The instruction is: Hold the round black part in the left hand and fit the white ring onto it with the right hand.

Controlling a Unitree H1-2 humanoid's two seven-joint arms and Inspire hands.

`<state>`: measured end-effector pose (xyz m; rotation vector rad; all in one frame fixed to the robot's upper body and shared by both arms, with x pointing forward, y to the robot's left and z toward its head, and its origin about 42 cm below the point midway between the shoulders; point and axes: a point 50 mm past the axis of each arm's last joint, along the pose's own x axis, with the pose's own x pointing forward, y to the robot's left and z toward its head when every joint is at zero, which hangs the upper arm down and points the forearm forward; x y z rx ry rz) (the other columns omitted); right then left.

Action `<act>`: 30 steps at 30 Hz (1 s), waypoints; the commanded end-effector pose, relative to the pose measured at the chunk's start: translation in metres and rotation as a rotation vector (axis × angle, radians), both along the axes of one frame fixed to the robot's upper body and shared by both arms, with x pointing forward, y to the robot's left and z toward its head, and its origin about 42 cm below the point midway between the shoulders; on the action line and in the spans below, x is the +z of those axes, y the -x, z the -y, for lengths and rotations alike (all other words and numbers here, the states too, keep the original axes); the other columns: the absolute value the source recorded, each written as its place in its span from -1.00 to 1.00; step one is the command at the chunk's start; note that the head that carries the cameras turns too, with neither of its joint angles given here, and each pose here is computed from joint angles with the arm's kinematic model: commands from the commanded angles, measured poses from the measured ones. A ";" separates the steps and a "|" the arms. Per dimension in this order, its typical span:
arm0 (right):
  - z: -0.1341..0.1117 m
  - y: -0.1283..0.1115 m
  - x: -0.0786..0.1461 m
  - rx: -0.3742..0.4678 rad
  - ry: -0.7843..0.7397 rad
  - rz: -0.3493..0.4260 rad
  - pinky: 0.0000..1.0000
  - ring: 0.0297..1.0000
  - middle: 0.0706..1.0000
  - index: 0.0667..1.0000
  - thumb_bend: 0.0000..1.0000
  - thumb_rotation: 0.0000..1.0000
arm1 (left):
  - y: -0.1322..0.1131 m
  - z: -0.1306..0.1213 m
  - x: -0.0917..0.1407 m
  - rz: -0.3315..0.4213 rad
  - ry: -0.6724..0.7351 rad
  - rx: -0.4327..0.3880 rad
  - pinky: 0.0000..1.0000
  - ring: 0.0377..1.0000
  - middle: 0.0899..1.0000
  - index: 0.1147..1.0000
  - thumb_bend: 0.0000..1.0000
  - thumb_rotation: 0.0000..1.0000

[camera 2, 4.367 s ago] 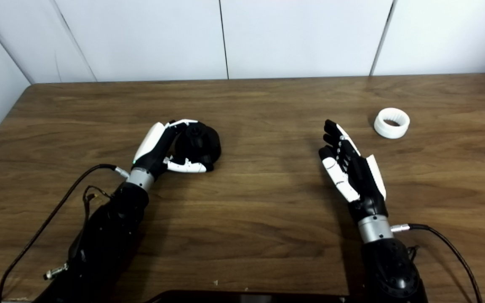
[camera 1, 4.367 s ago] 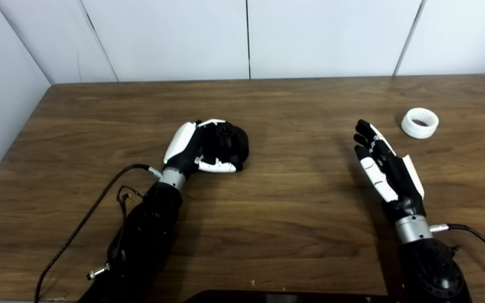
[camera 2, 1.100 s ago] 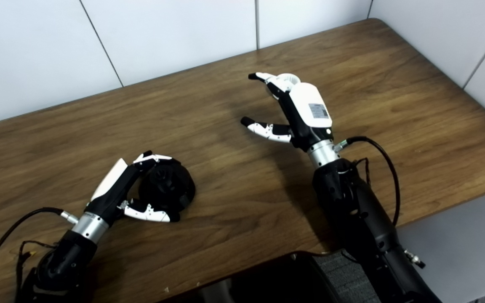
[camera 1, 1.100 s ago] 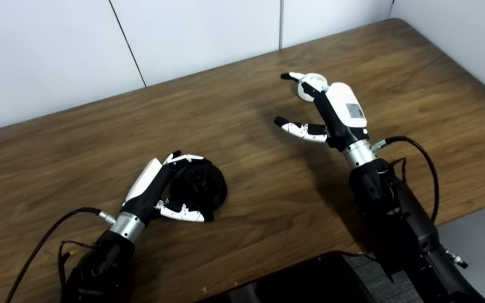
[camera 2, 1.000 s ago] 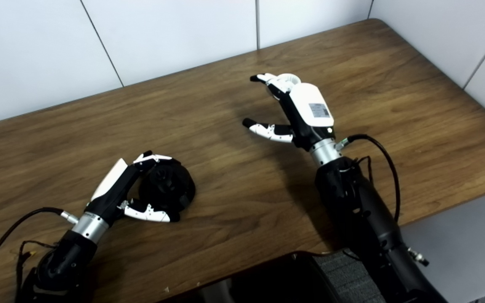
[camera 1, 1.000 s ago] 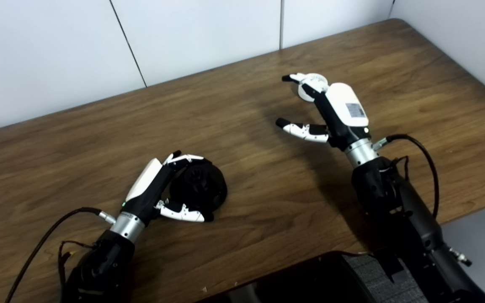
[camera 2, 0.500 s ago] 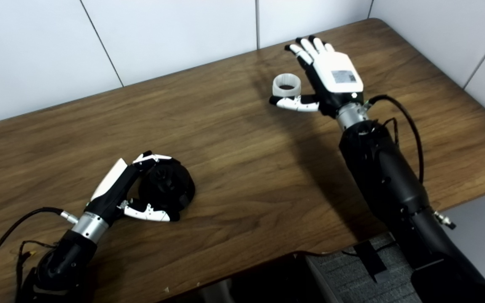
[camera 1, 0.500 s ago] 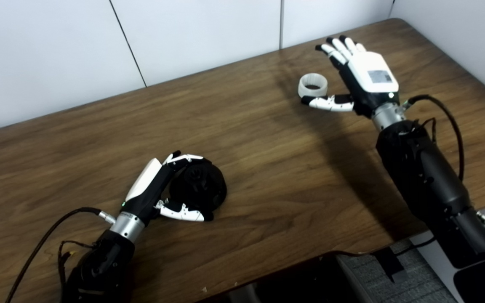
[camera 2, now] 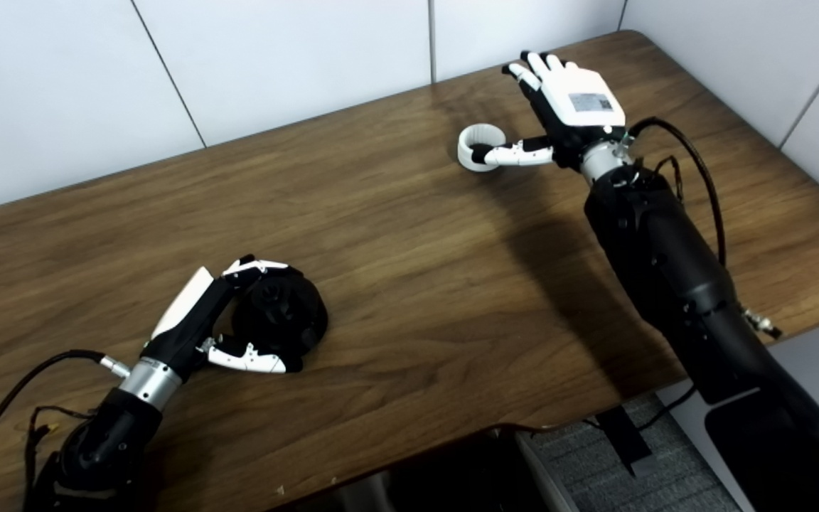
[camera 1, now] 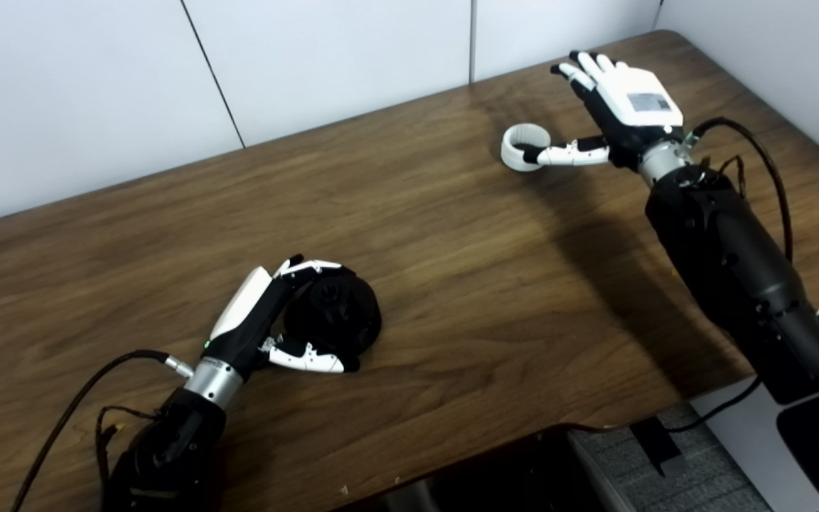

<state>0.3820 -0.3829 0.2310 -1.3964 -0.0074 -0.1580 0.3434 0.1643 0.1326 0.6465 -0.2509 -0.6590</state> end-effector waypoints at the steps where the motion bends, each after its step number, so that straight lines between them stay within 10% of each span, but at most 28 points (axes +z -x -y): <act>1: 0.005 -0.014 0.030 -0.003 0.019 0.050 0.92 0.99 0.85 0.88 0.71 0.20 | -0.006 -0.004 0.014 0.058 -0.002 -0.002 1.00 0.70 0.36 0.31 0.92 -0.68; 30: -0.021 -0.061 0.003 0.004 0.038 -0.170 0.92 0.96 0.82 0.87 1.00 0.31 | -0.004 -0.001 0.014 0.059 0.005 0.001 1.00 0.67 0.33 0.29 0.94 -0.70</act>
